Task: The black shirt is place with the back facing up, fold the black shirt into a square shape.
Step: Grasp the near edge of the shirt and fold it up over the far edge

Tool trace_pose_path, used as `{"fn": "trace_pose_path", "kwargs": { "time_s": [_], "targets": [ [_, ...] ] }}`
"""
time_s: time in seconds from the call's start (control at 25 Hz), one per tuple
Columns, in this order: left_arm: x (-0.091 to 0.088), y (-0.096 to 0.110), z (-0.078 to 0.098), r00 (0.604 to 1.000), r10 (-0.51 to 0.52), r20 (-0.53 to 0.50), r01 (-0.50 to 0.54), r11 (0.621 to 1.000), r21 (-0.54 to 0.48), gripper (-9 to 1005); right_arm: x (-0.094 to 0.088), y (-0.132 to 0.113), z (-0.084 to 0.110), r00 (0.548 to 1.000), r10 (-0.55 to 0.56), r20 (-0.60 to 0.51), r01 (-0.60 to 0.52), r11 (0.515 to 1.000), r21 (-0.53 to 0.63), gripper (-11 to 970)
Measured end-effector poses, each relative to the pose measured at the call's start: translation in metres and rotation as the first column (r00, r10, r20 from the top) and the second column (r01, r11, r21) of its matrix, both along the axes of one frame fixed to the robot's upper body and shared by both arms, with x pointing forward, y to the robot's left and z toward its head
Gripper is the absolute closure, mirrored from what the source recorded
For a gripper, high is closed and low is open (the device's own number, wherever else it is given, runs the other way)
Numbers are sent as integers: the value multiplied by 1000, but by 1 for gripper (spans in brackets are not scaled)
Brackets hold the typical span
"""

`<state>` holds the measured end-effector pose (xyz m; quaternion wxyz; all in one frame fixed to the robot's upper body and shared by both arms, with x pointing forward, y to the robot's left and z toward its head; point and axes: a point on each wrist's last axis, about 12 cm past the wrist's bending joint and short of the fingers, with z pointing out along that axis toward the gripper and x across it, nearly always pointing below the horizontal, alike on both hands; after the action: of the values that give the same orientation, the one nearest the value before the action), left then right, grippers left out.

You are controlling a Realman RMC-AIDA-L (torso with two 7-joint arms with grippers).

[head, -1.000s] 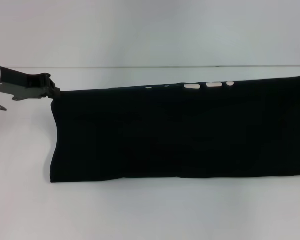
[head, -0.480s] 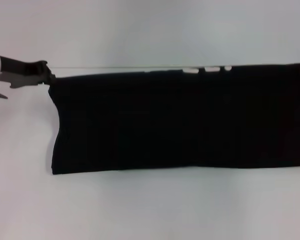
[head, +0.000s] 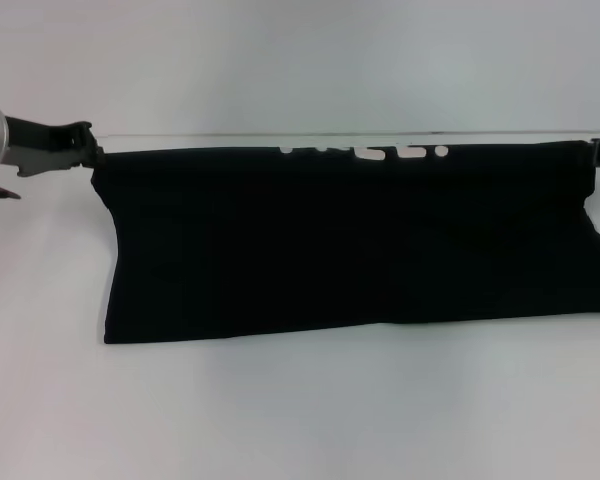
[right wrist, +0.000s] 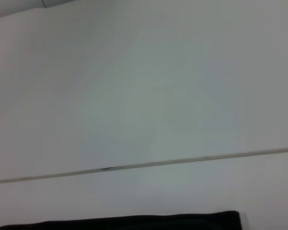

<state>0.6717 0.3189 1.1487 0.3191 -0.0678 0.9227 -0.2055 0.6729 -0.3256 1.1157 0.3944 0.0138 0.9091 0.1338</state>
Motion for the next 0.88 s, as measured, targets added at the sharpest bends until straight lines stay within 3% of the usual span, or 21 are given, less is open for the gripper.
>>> {"fn": "trace_pose_path", "kwargs": {
  "time_s": [0.56, 0.88],
  "targets": [
    [8, -24, -12, 997, -26, 78, 20, 996, 86, 872, 5, 3, 1, 999, -28, 27, 29, 1000, -13, 871],
    [4, -16, -5, 996, 32, 78, -32, 999, 2, 728, 9, -8, 24, 998, -49, 46, 47, 998, 49, 666]
  ]
}}
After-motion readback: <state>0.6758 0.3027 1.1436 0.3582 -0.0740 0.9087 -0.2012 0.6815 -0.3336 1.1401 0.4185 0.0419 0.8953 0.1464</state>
